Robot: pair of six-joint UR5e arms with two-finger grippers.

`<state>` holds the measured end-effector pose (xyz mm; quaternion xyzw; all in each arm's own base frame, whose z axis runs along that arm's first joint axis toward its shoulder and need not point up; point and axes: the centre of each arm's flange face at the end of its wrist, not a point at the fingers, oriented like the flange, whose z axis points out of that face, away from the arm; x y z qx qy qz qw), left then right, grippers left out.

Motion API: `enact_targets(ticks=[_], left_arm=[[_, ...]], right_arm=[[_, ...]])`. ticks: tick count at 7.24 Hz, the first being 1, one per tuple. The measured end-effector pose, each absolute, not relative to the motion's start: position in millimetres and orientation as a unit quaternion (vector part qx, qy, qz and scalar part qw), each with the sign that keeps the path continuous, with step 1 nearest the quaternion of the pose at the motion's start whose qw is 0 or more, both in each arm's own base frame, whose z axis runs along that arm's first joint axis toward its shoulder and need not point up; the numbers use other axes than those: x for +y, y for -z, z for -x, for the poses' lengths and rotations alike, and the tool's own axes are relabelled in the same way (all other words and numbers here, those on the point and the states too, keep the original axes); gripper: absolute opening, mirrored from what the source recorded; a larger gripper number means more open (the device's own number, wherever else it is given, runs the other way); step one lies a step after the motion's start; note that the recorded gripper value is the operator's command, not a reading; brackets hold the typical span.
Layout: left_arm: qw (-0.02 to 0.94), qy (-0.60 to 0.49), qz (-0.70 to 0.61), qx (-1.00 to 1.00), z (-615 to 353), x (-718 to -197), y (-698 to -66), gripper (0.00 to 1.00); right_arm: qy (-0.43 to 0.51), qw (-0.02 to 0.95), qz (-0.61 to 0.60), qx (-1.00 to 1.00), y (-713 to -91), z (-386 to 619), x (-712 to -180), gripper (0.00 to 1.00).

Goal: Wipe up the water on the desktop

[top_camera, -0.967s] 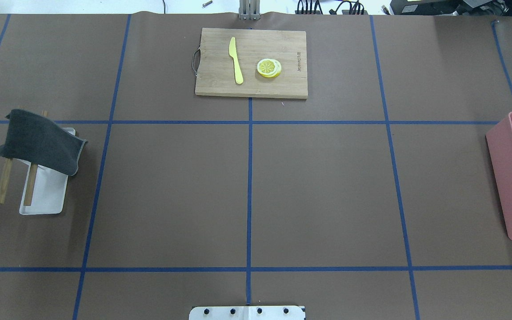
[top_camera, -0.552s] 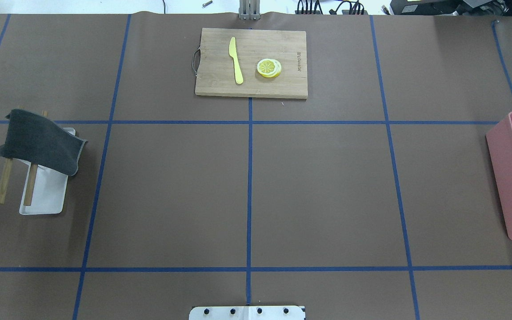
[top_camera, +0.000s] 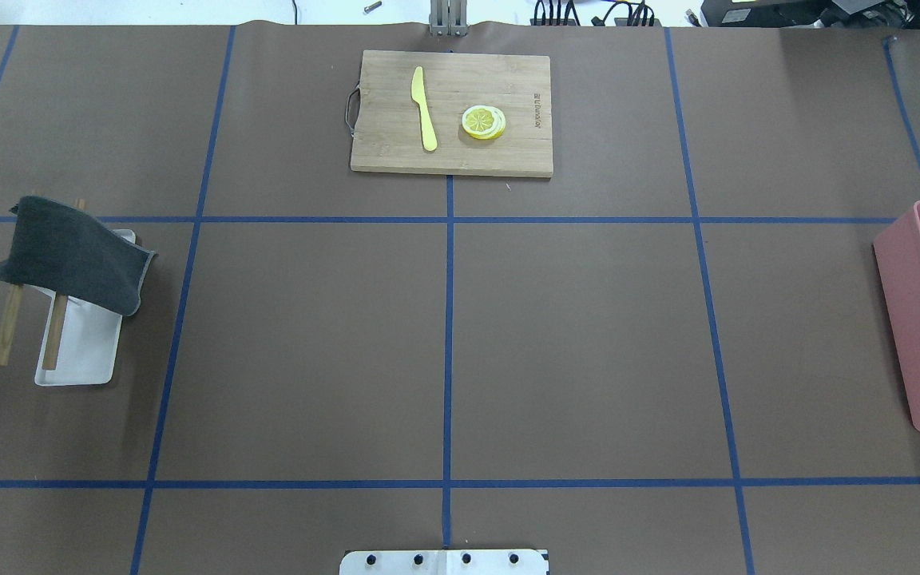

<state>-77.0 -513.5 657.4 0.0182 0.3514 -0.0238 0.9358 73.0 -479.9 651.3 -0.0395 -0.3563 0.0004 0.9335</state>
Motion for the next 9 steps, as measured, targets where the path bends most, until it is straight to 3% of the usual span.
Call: enact_targets(ticks=[9], left_arm=[[0.936, 0.025, -0.017, 0.351, 77, -513, -658, 0.98]], right_arm=[[0.004, 0.934, 0.027, -0.357, -638, -73, -478, 1.00]])
